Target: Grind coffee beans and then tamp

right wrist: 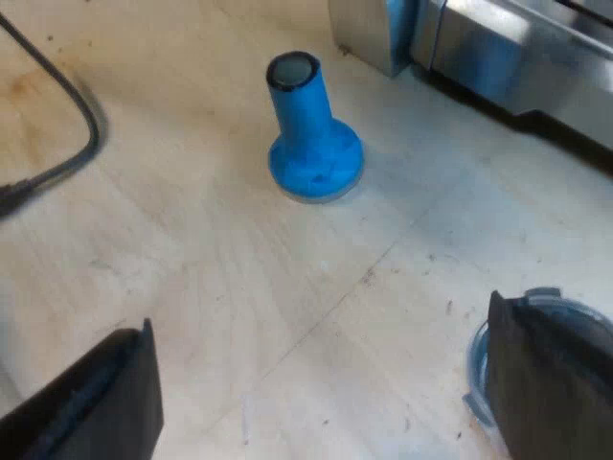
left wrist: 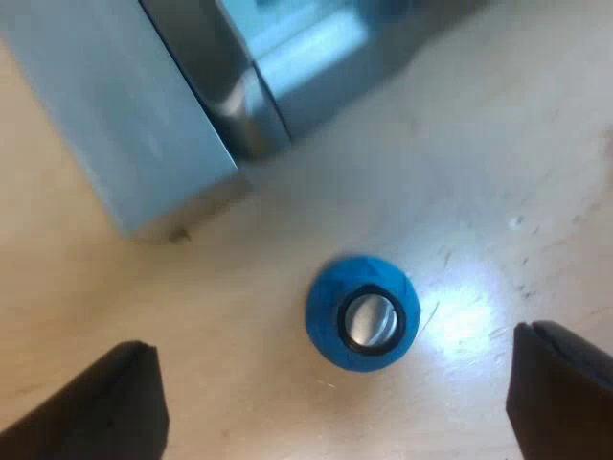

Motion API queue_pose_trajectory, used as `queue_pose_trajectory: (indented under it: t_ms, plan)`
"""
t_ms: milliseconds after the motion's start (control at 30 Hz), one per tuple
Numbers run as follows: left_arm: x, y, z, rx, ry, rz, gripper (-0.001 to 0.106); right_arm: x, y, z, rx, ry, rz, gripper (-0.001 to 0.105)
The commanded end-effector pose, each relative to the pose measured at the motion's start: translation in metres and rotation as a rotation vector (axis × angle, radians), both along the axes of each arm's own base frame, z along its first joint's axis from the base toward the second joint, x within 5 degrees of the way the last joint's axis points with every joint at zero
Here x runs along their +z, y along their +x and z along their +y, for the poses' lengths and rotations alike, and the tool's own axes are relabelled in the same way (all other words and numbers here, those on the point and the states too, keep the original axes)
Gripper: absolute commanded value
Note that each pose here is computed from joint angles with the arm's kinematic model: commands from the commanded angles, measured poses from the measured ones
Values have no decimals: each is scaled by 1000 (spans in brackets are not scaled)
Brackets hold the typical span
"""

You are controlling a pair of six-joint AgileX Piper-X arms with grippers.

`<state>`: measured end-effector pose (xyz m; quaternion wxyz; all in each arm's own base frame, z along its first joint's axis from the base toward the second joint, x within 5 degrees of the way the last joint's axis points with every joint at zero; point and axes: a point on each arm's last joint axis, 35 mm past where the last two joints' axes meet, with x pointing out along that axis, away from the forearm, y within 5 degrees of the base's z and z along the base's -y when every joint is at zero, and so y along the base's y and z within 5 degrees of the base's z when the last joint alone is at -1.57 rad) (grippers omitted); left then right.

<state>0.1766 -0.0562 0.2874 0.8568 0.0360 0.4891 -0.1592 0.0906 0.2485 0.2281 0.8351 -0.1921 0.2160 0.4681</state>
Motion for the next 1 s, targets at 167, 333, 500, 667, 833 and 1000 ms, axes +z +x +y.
queue_pose_trajectory:
  t_ms: [167, 333, 500, 667, 833, 1000]
  plan:
    - [61, -50, 15, 7, -82, -307, 75, 66, -5, -18, -3, 33, -36, 71]
    - [106, -74, 23, 51, -174, -471, 75, 121, -8, -43, -44, -10, -83, 71]
    - [127, -76, 24, 56, -187, -523, 75, 158, 1, -71, -130, -52, -65, 71]
    - [155, -59, 29, 127, -187, -552, 75, 193, 22, -127, -382, -3, -84, 71]
    - [159, -39, 42, 199, -221, -502, 75, 195, 37, -174, -531, -12, -59, 71]
    - [153, -35, 48, 257, -196, -450, 75, 193, 48, -209, -680, -60, -64, 71]
